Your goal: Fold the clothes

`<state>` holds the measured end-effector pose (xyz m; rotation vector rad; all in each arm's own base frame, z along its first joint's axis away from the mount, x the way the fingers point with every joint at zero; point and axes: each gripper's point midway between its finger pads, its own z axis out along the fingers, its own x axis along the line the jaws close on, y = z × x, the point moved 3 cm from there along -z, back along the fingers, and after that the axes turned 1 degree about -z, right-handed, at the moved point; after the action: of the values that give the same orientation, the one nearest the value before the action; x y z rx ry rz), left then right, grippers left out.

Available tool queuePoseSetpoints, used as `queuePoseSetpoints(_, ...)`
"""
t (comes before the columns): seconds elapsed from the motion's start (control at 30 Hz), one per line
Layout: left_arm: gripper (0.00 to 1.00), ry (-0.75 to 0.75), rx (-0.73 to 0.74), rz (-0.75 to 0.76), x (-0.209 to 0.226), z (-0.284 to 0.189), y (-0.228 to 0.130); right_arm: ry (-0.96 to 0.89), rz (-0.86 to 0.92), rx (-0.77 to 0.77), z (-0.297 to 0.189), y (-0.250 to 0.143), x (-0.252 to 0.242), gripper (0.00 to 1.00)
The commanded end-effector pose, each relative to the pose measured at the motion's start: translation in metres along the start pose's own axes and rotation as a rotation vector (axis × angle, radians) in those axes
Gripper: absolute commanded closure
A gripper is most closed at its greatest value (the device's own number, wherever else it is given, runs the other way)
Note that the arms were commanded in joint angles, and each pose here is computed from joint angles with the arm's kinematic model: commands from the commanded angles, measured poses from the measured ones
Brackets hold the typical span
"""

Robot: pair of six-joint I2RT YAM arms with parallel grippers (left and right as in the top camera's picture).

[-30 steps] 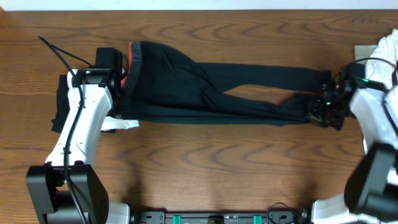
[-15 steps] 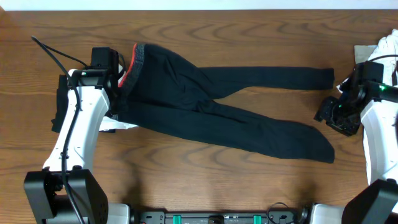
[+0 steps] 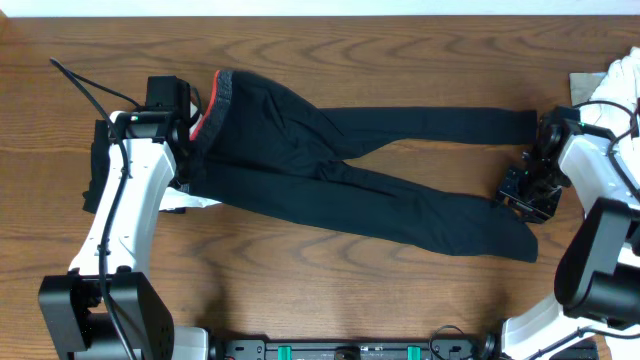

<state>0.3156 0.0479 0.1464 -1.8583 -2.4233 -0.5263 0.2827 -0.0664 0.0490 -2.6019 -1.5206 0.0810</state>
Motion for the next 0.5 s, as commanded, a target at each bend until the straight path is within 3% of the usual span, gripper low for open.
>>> queuePoseSetpoints(0.0,0.94,0.022,-0.032,-0.024,0.008,-0.008,0.005,-0.013,-0.041,0.002,0.011,0.0,0.001,0.44)
queuePoseSetpoints(0.07,0.94,0.022,-0.032,-0.024,0.008,-0.008,0.005,-0.007,-0.048,-0.024,0.017,0.003,0.003,0.5)
queuePoseSetpoints(0.1,0.94,0.022,-0.032,-0.024,0.008,-0.008,0.005,-0.004,-0.05,-0.038,0.021,0.004,0.004,0.58)
queuePoseSetpoints(0.17,0.94,0.022,-0.032,-0.024,0.008,-0.008,0.005,0.003,-0.051,-0.065,0.027,0.008,0.005,0.85)
queuePoseSetpoints(0.23,0.94,0.022,-0.032,-0.024,0.008,-0.008,0.005,0.003,-0.047,-0.094,0.028,0.013,0.003,0.99)
queuePoseSetpoints(0.47,0.94,0.022,-0.032,-0.024,0.008,-0.008,0.005,0.054,-0.016,-0.273,-0.025,0.047,-0.004,0.99)
